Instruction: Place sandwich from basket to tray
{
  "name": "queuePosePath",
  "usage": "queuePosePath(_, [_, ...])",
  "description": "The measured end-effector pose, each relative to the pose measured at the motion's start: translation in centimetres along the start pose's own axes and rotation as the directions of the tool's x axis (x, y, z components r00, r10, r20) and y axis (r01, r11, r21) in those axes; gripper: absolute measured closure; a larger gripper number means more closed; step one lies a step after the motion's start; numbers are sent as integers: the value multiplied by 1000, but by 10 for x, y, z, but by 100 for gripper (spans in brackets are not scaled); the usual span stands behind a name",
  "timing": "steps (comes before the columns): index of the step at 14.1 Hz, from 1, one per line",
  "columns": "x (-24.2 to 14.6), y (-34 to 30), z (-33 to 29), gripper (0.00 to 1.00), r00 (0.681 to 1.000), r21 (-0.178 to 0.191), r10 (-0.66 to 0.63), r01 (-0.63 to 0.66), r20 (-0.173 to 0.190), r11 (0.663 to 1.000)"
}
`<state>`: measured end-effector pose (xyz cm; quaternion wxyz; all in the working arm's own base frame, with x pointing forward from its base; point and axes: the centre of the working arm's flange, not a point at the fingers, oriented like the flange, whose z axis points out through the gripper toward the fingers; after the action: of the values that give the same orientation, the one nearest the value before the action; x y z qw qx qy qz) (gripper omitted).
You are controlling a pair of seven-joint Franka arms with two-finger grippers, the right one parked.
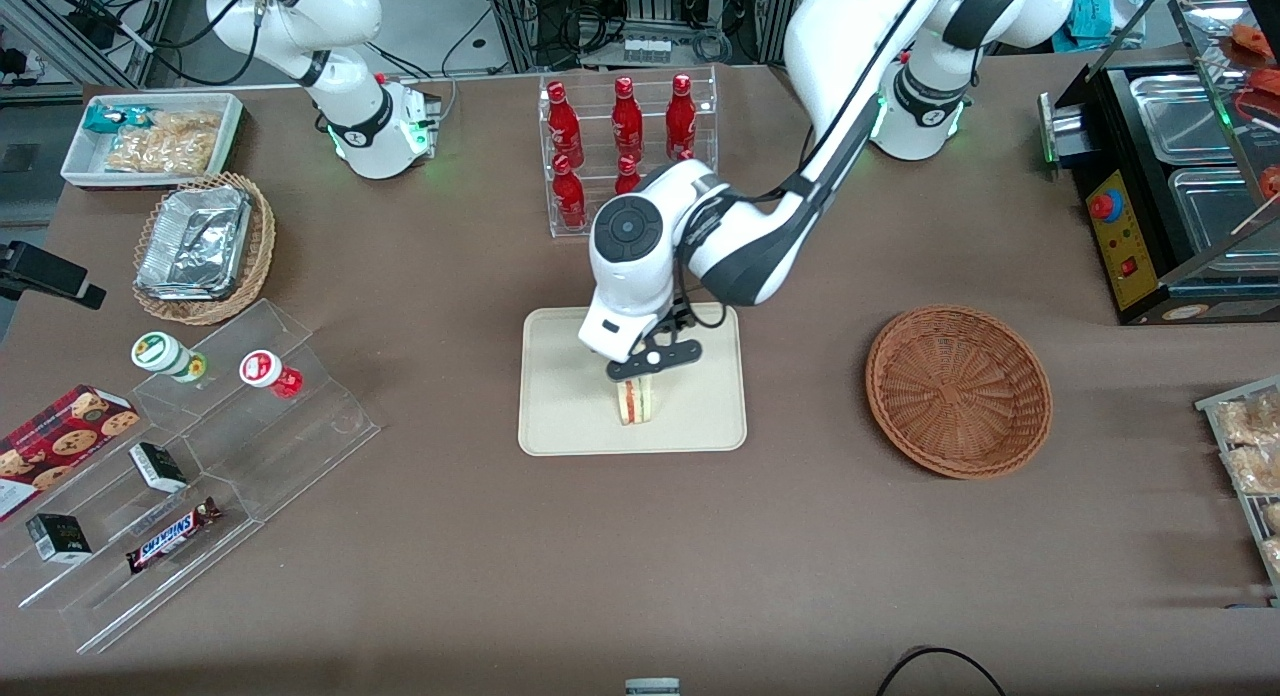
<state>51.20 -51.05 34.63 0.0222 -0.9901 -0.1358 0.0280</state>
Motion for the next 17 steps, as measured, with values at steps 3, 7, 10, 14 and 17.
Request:
queuePosePath(3, [37, -42, -23, 0, 998, 53, -57, 56, 14, 997])
queuePosePath(7, [85, -119, -31, 0, 999, 78, 3, -7, 49, 997])
queuePosePath(10, [103, -183, -50, 0, 995, 66, 67, -72, 78, 995])
queuePosePath(14, [115, -273, -84, 0, 978, 61, 159, -168, 138, 984])
queuePosePath(17, [121, -335, -118, 0, 952, 49, 239, -253, 191, 966])
